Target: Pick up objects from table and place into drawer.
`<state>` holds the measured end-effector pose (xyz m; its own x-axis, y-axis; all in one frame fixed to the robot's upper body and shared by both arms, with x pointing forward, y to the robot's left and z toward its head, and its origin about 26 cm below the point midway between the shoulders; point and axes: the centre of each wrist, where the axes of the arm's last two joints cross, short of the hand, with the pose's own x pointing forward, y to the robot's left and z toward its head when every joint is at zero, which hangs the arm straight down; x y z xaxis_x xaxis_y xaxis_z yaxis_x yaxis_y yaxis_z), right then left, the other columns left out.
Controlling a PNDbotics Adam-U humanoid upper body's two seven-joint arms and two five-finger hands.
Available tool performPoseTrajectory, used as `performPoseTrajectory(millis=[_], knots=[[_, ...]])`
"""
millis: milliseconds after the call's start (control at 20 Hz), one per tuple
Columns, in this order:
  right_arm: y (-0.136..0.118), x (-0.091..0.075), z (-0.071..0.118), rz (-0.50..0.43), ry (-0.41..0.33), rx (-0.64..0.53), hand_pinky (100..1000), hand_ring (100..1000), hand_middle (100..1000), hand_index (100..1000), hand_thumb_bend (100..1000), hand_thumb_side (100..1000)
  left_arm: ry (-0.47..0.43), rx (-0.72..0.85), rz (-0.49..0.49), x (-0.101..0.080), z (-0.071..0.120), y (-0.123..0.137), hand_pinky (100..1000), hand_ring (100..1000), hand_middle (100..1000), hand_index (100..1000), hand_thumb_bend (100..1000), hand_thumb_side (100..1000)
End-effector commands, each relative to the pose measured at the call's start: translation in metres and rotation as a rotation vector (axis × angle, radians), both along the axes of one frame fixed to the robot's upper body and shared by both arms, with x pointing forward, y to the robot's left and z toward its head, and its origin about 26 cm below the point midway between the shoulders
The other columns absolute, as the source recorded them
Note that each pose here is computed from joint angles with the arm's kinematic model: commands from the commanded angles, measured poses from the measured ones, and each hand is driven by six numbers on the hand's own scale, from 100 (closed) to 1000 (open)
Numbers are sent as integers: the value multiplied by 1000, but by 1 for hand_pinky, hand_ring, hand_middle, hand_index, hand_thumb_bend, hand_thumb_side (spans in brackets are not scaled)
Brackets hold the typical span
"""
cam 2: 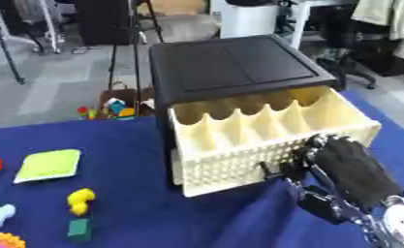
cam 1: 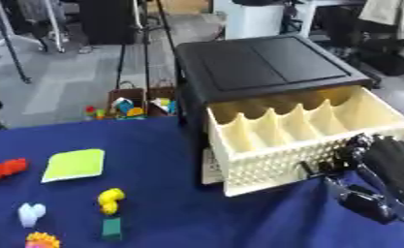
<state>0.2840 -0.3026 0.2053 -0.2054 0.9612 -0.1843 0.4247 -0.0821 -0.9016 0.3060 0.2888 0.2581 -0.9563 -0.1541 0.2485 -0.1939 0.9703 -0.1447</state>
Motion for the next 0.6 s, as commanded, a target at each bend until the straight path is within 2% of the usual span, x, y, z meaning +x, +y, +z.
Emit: performPoseTrajectory(millis=[50,600], knots=[[-5,-2,3,-28,-9,-21,307,333,221,256,244,213,-30,14,6,-3,8,2,689,780,820,857,345,1000],[-11,-5,0,-71,-2,-28,303,328,220,254,246,207,-27,15,8,-3,8,2,689,780,821,857,344,1000]])
